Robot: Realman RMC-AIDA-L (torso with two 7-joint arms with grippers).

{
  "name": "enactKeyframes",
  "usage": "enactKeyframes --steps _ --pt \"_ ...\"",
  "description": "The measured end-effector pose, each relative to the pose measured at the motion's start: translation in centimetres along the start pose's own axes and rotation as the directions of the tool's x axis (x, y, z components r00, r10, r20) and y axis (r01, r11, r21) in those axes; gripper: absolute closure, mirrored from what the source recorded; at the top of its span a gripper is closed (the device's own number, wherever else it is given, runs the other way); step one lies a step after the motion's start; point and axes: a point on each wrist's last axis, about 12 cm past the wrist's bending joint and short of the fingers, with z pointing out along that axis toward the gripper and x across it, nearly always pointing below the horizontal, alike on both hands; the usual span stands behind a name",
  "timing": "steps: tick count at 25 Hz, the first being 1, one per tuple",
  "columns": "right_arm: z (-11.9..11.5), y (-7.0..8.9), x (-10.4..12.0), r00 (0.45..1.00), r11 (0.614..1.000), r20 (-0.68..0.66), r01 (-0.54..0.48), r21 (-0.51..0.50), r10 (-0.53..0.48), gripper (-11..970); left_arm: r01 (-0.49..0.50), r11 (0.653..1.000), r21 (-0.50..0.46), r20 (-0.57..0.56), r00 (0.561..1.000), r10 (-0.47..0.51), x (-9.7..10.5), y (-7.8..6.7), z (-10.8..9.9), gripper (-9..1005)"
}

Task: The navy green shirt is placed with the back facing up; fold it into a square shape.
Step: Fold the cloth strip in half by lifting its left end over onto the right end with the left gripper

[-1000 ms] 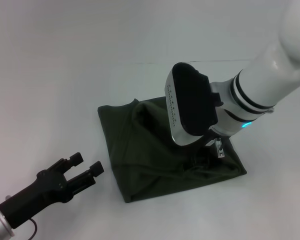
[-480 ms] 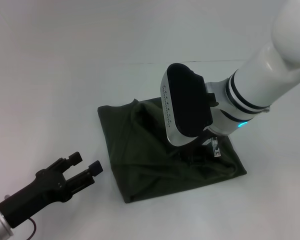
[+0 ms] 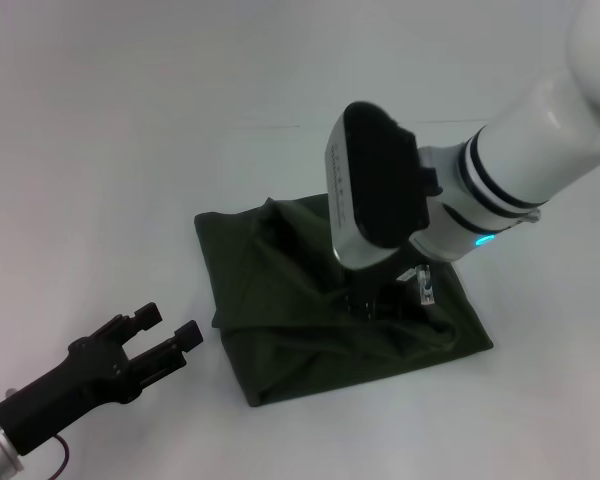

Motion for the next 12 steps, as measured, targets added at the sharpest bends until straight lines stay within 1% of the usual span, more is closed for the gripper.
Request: enactKeyframes --steps 7,12 --pt "-0.3 -0.2 1.2 0.987 0.99 0.074 -0.144 0.01 0.143 908 -0.003 1.0 0.004 0.001 1.0 0.003 -0.2 0.0 -0.1 111" --pt "-0.2 -0.3 2.0 0.961 0.966 0.126 -0.255 0.04 0.248 908 -0.002 1.0 0.029 0.011 1.0 0.002 -0.4 -0.2 -0.2 110"
